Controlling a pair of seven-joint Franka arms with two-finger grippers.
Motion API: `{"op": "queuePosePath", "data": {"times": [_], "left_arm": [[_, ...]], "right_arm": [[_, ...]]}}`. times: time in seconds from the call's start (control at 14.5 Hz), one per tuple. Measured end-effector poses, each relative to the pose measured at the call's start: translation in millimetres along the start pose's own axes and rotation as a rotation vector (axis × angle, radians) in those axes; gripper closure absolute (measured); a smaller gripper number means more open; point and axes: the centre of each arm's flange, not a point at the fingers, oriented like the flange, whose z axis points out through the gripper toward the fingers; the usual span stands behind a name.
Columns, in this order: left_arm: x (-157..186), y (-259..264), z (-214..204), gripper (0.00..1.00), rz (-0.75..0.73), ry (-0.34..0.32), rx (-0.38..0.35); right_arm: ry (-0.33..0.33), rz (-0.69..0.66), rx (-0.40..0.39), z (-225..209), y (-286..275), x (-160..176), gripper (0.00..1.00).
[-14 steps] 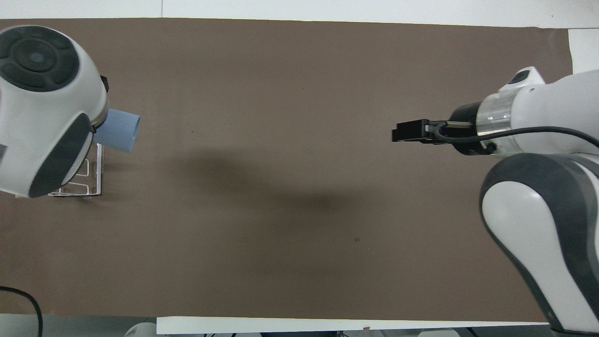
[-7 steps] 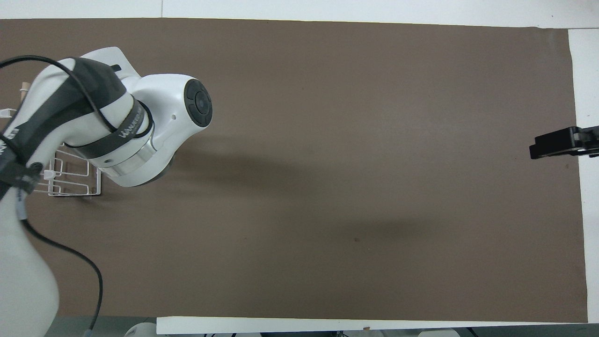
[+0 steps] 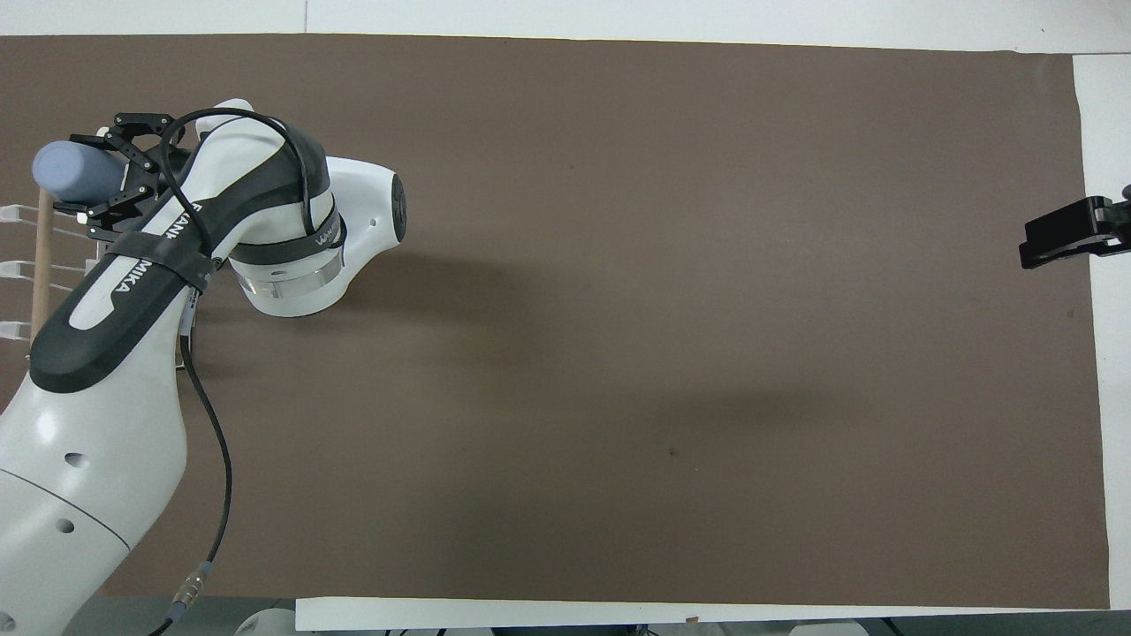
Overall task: Hang cup on cup holder
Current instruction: 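Lower the cup onto a rack peg and open the left gripper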
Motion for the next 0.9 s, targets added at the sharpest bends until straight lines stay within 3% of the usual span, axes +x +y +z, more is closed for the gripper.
{"op": "queuePosePath", "data": {"times": [0.34,0.62,0.83,0.9], "left_arm": [[-6,-2,22,0.26,0.010,0.001,0.032],[-20,-3,25,0.26,0.025,-0.013,0.016],[-27,-1,25,0.01,0.042,-0.071,-0.002],[-28,1,25,0.00,0.058,-0.097,-0.012]], "right_arm": [[-0.002,-0.019,-0.001,-9,-11,-4,0.00],[-0.013,-0.012,0.000,-7,-7,-5,0.00],[-0.027,-0.014,0.000,-5,-8,-7,0.00],[-0.036,-0.015,0.000,-3,-8,-7,0.00]]}}
